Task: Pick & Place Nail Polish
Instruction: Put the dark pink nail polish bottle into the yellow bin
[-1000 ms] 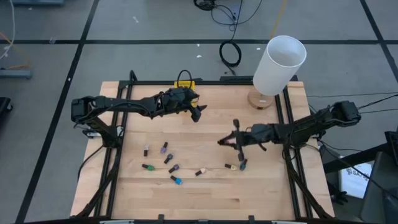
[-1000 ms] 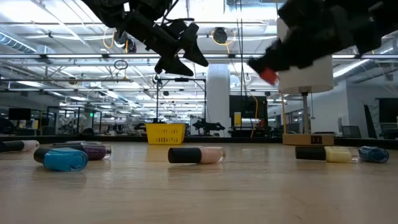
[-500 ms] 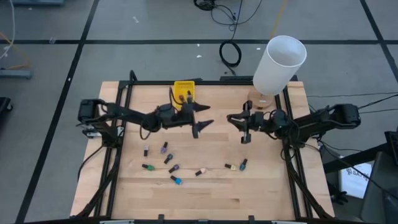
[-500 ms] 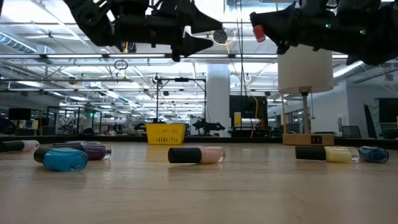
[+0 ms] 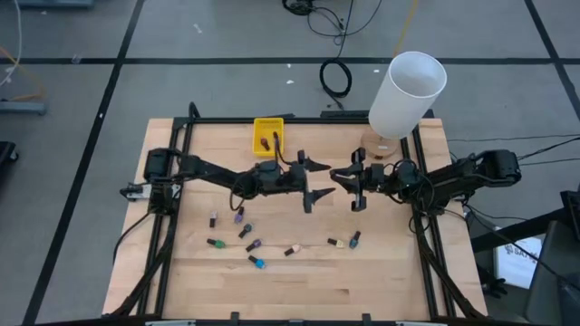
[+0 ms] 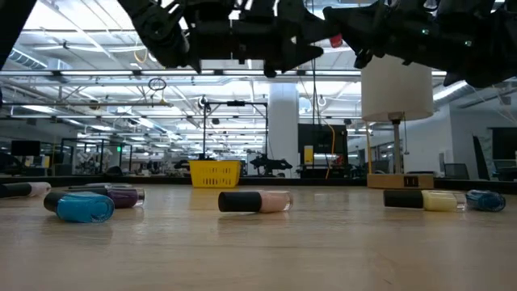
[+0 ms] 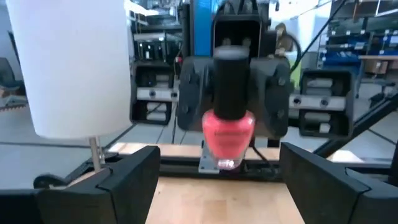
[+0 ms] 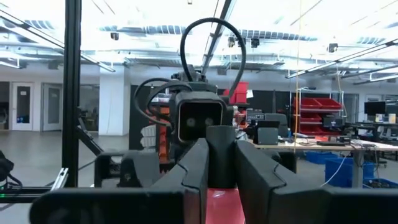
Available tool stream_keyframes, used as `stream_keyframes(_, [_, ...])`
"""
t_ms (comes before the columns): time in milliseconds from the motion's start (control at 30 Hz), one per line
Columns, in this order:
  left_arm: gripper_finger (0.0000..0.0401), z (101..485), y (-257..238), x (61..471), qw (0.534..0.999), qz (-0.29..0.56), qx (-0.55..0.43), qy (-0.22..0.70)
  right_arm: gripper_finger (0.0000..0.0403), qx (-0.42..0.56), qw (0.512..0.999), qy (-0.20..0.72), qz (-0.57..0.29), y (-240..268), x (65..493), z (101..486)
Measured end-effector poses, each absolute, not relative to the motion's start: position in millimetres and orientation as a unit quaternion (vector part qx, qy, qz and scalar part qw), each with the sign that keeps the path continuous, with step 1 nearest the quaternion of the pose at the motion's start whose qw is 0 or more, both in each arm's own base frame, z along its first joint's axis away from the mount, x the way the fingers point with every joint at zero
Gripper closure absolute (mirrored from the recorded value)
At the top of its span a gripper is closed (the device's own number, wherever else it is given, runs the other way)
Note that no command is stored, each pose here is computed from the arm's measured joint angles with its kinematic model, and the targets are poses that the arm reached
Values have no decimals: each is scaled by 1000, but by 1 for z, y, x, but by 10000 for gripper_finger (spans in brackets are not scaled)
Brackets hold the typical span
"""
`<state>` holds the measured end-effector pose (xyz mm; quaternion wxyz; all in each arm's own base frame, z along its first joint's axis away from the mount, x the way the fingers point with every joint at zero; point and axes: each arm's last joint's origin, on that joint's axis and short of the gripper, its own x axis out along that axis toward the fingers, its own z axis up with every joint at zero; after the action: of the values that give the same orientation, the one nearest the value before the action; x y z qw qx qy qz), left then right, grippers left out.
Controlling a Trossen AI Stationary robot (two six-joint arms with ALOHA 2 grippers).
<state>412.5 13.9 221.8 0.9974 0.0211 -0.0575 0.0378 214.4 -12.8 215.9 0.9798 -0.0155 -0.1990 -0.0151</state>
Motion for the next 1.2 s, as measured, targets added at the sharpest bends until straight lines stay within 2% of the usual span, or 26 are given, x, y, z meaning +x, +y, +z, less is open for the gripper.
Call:
stream_keyframes(267, [77, 231, 14, 430, 997, 22, 25, -75, 356, -17, 980, -197, -5, -12, 215, 216])
stream_keyframes(1100, [78, 229, 20, 431, 997, 26, 41, -52, 356, -10, 979, -203, -3, -12, 214, 217])
stream_keyframes(1200, [87, 229, 22, 431, 998, 27, 34, -53, 356, -10, 979, -203, -3, -12, 214, 217])
